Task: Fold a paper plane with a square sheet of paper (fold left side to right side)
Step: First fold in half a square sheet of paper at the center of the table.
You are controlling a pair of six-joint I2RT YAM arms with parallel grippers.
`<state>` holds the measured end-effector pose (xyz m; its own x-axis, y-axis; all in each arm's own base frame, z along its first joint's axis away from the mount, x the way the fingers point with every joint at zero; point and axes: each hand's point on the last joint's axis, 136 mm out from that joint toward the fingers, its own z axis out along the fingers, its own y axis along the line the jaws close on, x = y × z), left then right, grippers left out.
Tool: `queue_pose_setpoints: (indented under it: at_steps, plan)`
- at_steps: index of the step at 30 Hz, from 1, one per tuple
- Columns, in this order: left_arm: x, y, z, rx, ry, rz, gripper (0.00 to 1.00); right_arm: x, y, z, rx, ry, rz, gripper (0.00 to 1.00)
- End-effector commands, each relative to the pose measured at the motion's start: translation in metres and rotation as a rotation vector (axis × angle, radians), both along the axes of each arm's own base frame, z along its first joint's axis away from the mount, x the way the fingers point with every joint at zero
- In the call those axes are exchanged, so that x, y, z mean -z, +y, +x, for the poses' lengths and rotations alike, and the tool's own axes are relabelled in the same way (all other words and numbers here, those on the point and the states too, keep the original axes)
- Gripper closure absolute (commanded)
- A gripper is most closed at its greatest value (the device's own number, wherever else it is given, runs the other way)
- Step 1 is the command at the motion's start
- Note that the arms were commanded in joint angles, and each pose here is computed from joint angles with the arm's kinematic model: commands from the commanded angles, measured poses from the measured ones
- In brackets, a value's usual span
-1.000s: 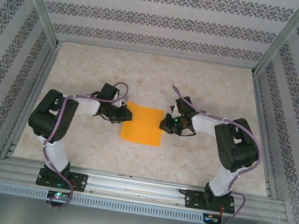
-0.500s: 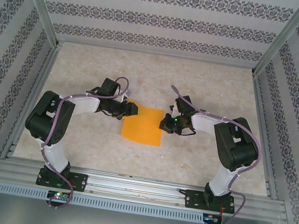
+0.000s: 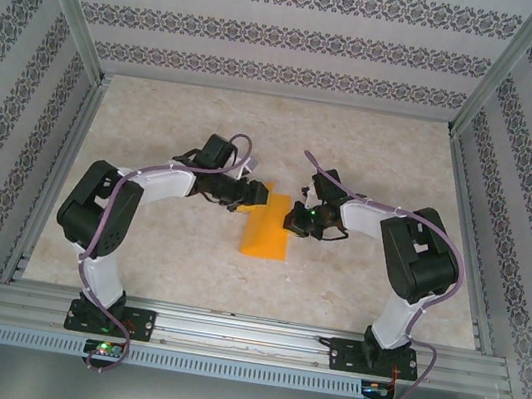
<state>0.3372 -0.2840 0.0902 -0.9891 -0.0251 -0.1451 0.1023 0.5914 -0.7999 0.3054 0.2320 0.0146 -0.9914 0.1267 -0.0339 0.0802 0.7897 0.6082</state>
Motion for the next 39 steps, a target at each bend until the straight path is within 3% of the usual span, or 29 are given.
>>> queue_pose_setpoints:
  at_steps: [1, 16, 24, 30, 33, 39]
  plan:
    - [0.005, -0.011, 0.004, 0.004, 0.011, -0.014, 0.44, 0.025, -0.011, -0.011, 0.01, 0.055, -0.058, 1.0]
    - [0.026, -0.016, 0.015, -0.066, 0.022, -0.004, 0.66, -0.007, -0.002, 0.004, 0.047, -0.035, 0.053, 0.99]
    - [0.03, -0.015, 0.013, -0.065, 0.03, 0.007, 0.7, -0.036, -0.023, 0.015, 0.101, -0.133, 0.07, 0.76]
    - [0.03, -0.017, 0.011, -0.058, 0.03, 0.007, 0.72, -0.055, -0.014, 0.016, 0.095, -0.175, 0.195, 0.56]
    - [0.03, -0.017, 0.011, -0.057, 0.028, 0.008, 0.72, -0.059, -0.001, 0.017, 0.082, -0.178, 0.268, 0.51]
    - [0.031, -0.018, 0.01, -0.054, 0.03, 0.007, 0.72, -0.052, 0.019, 0.016, 0.043, -0.157, 0.298, 0.52]
